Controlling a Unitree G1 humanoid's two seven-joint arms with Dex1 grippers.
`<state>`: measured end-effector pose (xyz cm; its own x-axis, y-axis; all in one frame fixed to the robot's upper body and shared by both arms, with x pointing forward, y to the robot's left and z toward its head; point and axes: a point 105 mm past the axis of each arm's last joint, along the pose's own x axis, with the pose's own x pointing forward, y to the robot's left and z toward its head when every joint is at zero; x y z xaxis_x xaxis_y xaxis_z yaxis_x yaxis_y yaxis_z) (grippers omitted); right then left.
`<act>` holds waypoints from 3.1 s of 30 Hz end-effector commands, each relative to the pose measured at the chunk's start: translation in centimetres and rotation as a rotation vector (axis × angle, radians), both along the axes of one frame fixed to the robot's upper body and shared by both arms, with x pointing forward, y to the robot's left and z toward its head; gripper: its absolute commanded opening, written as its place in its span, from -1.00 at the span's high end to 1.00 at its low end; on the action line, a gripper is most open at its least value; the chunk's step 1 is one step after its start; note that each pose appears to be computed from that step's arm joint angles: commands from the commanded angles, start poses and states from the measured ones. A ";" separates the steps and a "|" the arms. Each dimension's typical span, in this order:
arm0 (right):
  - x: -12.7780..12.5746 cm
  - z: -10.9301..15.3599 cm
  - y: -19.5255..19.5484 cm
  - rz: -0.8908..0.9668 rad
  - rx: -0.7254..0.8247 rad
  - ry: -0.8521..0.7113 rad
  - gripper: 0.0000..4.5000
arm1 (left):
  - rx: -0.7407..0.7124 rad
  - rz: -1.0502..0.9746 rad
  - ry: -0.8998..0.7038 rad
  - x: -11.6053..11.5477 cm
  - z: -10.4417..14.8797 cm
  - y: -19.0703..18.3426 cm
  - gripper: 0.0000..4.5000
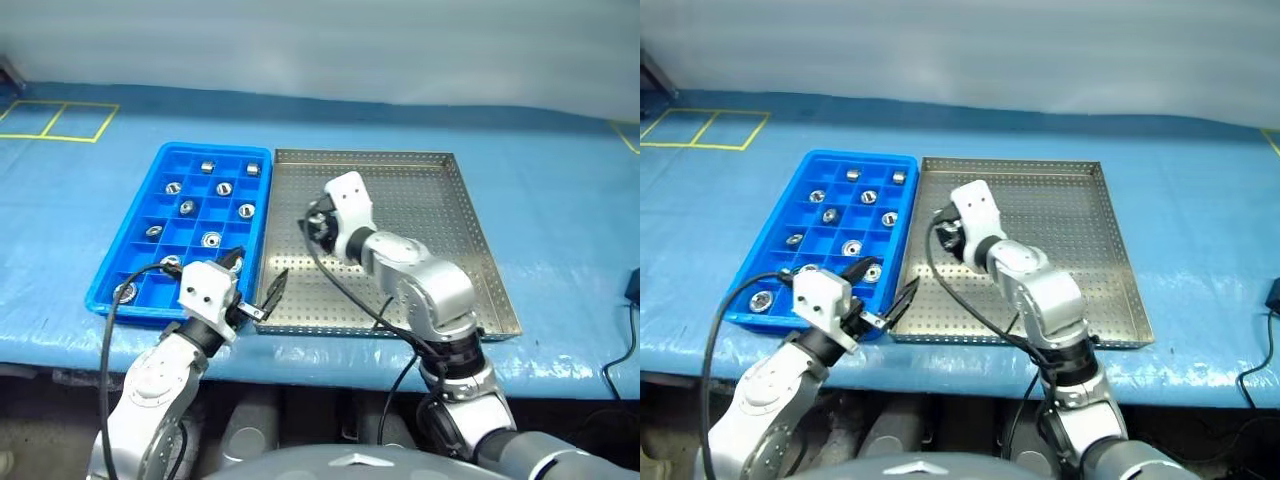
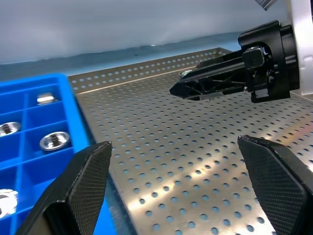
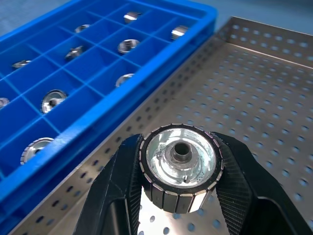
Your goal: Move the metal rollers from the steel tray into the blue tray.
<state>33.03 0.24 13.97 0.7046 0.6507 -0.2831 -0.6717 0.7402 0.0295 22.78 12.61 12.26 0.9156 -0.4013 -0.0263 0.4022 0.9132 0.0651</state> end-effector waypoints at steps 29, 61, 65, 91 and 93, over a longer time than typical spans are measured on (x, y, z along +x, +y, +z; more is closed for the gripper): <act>-2.5 -4.1 5.6 0.285 -0.008 0.070 0.24 | 0.008 0.145 -0.013 -2.8 0.4 1.7 -1.00; -3.2 -3.6 3.5 0.235 -0.005 0.087 -0.79 | 0.008 0.012 -0.020 -1.6 0.5 0.2 -1.00; -3.1 -3.6 3.5 0.233 -0.004 0.086 -0.79 | 0.007 0.003 -0.021 -1.6 0.5 0.1 -1.00; -3.6 -3.2 3.7 0.217 0.021 0.070 -0.79 | 0.031 -0.038 -0.018 -1.5 0.4 -0.4 -1.00; -3.6 -3.1 3.8 0.214 0.024 0.067 -0.79 | 0.037 -0.042 -0.017 -1.5 0.4 -0.4 -1.00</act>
<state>29.59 3.81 10.09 0.5249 0.7810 -0.3384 -0.8052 0.5845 0.1000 21.30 12.47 12.40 0.9057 -0.4224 -0.0344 0.4236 0.8999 0.1037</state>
